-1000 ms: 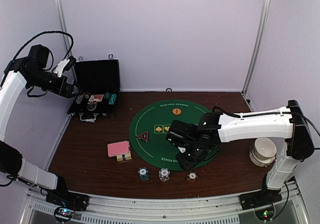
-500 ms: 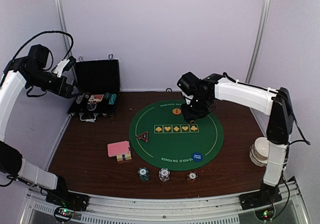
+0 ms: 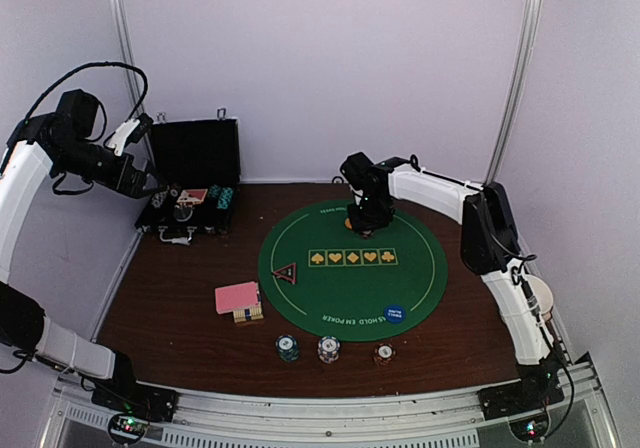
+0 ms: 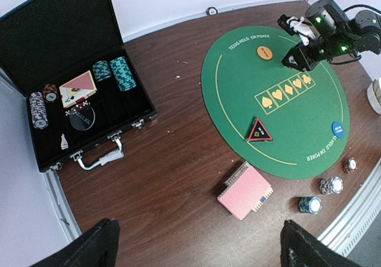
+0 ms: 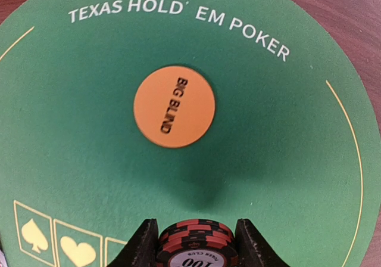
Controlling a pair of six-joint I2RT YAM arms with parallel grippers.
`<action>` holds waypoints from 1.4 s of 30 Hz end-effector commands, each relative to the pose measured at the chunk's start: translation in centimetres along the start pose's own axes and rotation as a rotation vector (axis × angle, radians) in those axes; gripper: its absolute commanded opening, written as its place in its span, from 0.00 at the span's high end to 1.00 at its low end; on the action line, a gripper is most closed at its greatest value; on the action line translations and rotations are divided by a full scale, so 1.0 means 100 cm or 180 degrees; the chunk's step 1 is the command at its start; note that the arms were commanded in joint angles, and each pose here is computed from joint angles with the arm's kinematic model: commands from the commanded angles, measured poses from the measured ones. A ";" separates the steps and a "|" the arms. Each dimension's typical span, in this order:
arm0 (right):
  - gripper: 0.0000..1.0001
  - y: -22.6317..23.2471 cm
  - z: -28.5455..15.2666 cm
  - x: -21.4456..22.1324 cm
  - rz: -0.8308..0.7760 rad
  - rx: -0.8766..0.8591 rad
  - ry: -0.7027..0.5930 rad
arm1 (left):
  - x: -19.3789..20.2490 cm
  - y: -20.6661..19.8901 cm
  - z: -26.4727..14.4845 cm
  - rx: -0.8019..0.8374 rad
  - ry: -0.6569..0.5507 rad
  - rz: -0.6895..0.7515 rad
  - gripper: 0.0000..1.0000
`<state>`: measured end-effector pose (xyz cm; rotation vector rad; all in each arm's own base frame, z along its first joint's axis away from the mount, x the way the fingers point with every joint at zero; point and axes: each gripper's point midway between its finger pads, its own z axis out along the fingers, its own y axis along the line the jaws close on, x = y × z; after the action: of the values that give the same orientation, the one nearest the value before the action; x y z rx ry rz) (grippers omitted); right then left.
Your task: Distribute texas hold em gaming equipment
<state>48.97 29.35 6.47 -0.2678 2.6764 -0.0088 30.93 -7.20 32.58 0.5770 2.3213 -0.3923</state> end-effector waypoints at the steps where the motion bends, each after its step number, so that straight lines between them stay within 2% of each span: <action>1: 0.89 -0.016 0.004 -0.023 0.0149 0.0018 -0.0150 | -0.004 -0.001 -0.007 -0.0016 -0.0096 0.0100 0.02; 8: 0.88 -0.025 0.028 -0.020 0.0225 0.0038 -0.0074 | -0.003 0.000 -0.004 0.0000 -0.0063 0.0092 0.02; 13: 0.83 -0.024 0.043 -0.012 0.0224 0.0020 0.0028 | -0.002 -0.001 -0.003 0.0001 -0.0058 0.0099 0.02; 15: 0.75 -0.024 0.047 -0.010 0.0222 0.0013 0.0055 | -0.002 0.000 -0.004 -0.0005 -0.0061 0.0100 0.02; 18: 0.54 -0.024 0.042 -0.014 0.0233 -0.0007 0.0037 | -0.001 0.000 -0.003 -0.0003 -0.0053 0.0109 0.02; 20: 0.45 -0.026 0.030 -0.021 0.0245 -0.0002 -0.0032 | 0.000 -0.001 -0.003 -0.0003 -0.0047 0.0113 0.03; 23: 0.38 -0.028 -0.001 -0.035 0.0264 -0.0039 -0.0180 | 0.000 -0.001 -0.003 -0.0006 -0.0048 0.0116 0.02; 25: 0.30 -0.029 -0.021 -0.038 0.0257 -0.0051 -0.0246 | 0.000 -0.003 -0.005 0.0008 -0.0064 0.0122 0.02; 29: 0.24 -0.022 -0.068 -0.027 0.0158 -0.0063 -0.0360 | 0.002 -0.007 -0.010 0.0010 -0.0107 0.0152 0.02; 34: 0.20 0.015 -0.123 0.033 -0.0045 -0.0345 -0.0458 | 0.006 -0.009 -0.011 0.0018 -0.0103 0.0145 0.02; 37: 0.17 0.043 -0.137 0.100 -0.0317 -0.0411 -0.0313 | 0.010 -0.011 -0.013 0.0021 -0.0107 0.0154 0.02; 42: 0.16 0.072 -0.153 0.191 -0.0451 -0.0643 -0.0067 | 0.019 -0.011 -0.011 -0.0024 -0.0067 0.0184 0.02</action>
<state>28.65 32.82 14.75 -0.5470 2.5559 0.2164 28.89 -7.30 32.15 0.6128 2.3044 -0.3827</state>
